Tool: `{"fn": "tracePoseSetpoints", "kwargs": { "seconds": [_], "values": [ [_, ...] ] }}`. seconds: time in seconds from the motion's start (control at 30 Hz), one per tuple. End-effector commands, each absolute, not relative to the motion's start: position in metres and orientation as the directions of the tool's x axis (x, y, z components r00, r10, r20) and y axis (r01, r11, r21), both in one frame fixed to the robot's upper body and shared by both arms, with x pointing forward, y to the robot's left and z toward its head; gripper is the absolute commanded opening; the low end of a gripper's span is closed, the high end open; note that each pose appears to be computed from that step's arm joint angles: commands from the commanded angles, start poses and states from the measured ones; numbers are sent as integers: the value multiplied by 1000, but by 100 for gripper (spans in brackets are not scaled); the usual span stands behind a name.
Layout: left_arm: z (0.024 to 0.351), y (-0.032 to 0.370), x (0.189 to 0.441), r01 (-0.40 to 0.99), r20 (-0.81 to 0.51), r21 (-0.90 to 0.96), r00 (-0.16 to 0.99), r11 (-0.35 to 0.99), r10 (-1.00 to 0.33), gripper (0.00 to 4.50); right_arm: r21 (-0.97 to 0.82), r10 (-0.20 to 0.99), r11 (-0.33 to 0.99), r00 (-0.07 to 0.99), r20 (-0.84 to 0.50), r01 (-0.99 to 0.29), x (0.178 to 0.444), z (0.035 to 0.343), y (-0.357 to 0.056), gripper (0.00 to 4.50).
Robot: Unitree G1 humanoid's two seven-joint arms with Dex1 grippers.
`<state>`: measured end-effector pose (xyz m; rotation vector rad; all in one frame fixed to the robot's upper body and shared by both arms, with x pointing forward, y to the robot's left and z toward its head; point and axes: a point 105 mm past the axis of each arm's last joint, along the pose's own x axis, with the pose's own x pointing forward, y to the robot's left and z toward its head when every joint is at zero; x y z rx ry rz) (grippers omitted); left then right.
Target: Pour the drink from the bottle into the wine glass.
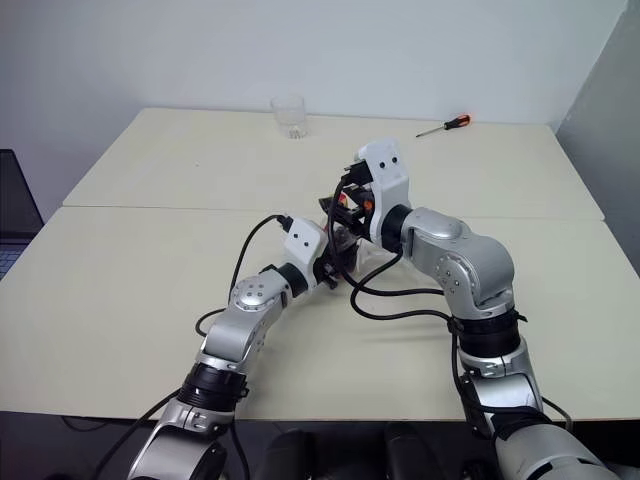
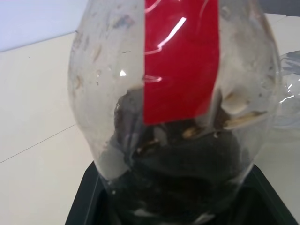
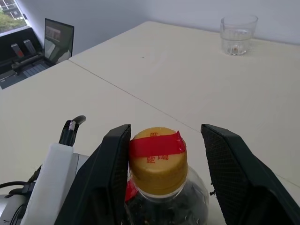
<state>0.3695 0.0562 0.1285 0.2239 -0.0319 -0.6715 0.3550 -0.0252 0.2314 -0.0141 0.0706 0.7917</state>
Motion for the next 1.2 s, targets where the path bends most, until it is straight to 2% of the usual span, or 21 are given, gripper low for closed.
{"fn": "tracePoseSetpoints", "kwargs": {
  "seconds": [0.03, 0.07, 0.13, 0.23, 0.5, 0.7, 0.83, 0.93, 1.0, 1.2],
  "values": [
    [148, 51, 365, 611, 31, 257, 769, 749, -638, 171, -26, 718, 695, 696, -14, -718, 352, 248, -24, 253],
    [148, 51, 365, 611, 31, 258, 769, 749, -638, 171, -26, 718, 695, 696, -15, -718, 352, 248, -24, 253],
    [149, 51, 365, 609, 32, 258, 770, 750, -637, 169, -25, 718, 695, 696, -17, -718, 352, 247, -24, 216],
    [149, 51, 365, 607, 35, 258, 772, 752, -635, 168, -25, 716, 697, 698, -24, -716, 353, 245, -24, 127],
    [150, 52, 364, 604, 38, 257, 774, 754, -633, 106, -49, 748, 661, 663, -29, -749, 351, 246, -18, 125],
    [153, 53, 360, 627, 32, 251, 756, 737, -654, 92, -174, 896, 430, 442, -35, -886, 349, 255, -10, 125],
    [155, 56, 360, 620, 32, 256, 761, 742, -648, 92, -249, 969, 230, 245, -31, -941, 351, 262, -16, 125],
    [155, 57, 359, 614, 31, 256, 767, 747, -641, 90, -345, 976, 59, 128, -179, -937, 350, 245, -17, 125],
    [154, 58, 357, 613, 29, 253, 769, 749, -639, 88, -317, 968, -34, 48, -246, -948, 348, 239, -17, 125],
    [152, 55, 355, 622, 18, 242, 765, 745, -644, 87, -326, 963, -115, -24, -270, -938, 355, 243, -10, 125]
  ]
}}
